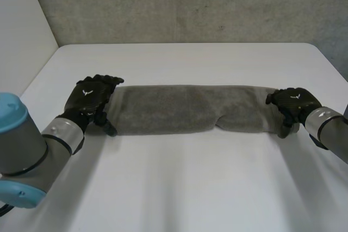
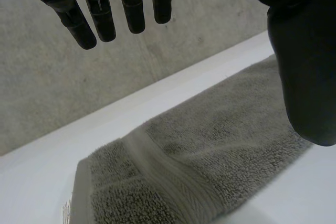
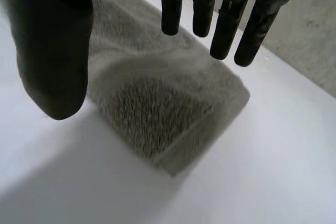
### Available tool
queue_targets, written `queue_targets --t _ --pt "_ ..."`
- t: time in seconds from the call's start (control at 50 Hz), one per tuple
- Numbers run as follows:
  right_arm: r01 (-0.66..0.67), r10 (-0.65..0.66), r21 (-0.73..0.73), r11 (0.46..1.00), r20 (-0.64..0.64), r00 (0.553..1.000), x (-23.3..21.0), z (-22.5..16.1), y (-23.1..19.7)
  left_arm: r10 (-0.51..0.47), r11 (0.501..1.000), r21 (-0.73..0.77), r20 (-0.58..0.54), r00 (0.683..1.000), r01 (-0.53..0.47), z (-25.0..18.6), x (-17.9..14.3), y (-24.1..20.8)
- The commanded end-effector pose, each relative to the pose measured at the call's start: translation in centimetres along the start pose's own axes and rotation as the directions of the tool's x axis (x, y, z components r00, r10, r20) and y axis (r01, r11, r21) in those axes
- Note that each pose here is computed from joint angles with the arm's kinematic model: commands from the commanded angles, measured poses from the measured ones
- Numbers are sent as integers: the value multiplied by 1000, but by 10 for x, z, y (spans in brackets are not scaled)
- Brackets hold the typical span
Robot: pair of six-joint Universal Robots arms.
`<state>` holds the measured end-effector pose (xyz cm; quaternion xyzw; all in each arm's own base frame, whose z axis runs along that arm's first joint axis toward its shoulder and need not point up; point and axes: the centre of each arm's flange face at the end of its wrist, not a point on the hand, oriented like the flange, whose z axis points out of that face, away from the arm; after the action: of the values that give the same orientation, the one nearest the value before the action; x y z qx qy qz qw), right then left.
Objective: Fold the towel.
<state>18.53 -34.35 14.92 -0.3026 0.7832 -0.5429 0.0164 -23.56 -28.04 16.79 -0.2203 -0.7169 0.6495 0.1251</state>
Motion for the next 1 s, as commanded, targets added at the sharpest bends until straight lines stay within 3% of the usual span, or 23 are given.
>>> queue_targets --t 0.02,0.18,0.34,0.42,0.44,0.48,0.56,0.66,0.7,0.76,0.8,0.82,0.86,0.88,0.92,1.0 --pt "-13 12 -17 1000 -20 1000 12 17 22 32 994 104 20 999 -34 3 -1 -2" --pt "-12 11 -9 1000 -80 997 32 26 28 32 994 103 17 999 -34 0 1 0" --pt "15 -18 -18 1000 -216 976 92 26 31 33 994 102 10 999 -34 0 3 0" --pt "152 -161 -52 987 -329 931 147 18 32 32 994 101 15 999 -34 0 2 0" --pt "153 -161 -53 987 -329 930 147 18 32 32 994 101 15 999 -34 0 2 0" --pt "283 -288 -71 957 -375 881 167 12 16 32 994 103 17 999 -34 0 1 -1" --pt "354 -337 -32 935 -397 854 170 5 -16 33 994 104 17 999 -34 0 1 -1" --pt "420 -353 146 896 -341 871 118 7 -76 34 993 114 12 999 -35 -3 3 -4" --pt "460 -396 273 845 -258 881 59 8 -109 34 993 116 9 999 -35 -3 4 -5" --pt "470 -423 335 817 -206 882 24 7 -121 36 993 116 7 999 -37 -4 6 -5" --pt "470 -478 442 764 -102 872 -46 1 -134 34 993 115 6 999 -35 -4 6 -4" --pt "470 -479 443 763 -101 872 -46 1 -134 34 993 115 6 999 -35 -4 6 -4" --pt "449 -531 512 732 17 847 -115 -2 -127 36 993 113 6 999 -36 -5 6 -4" --pt "449 -531 513 732 18 847 -115 -2 -127 36 993 113 6 999 -36 -5 6 -4" --pt "426 -575 554 715 120 809 -172 -10 -112 36 993 115 6 999 -36 -5 6 -4" --pt "419 -603 563 712 186 776 -208 -14 -96 36 993 116 7 999 -37 -5 6 -4"
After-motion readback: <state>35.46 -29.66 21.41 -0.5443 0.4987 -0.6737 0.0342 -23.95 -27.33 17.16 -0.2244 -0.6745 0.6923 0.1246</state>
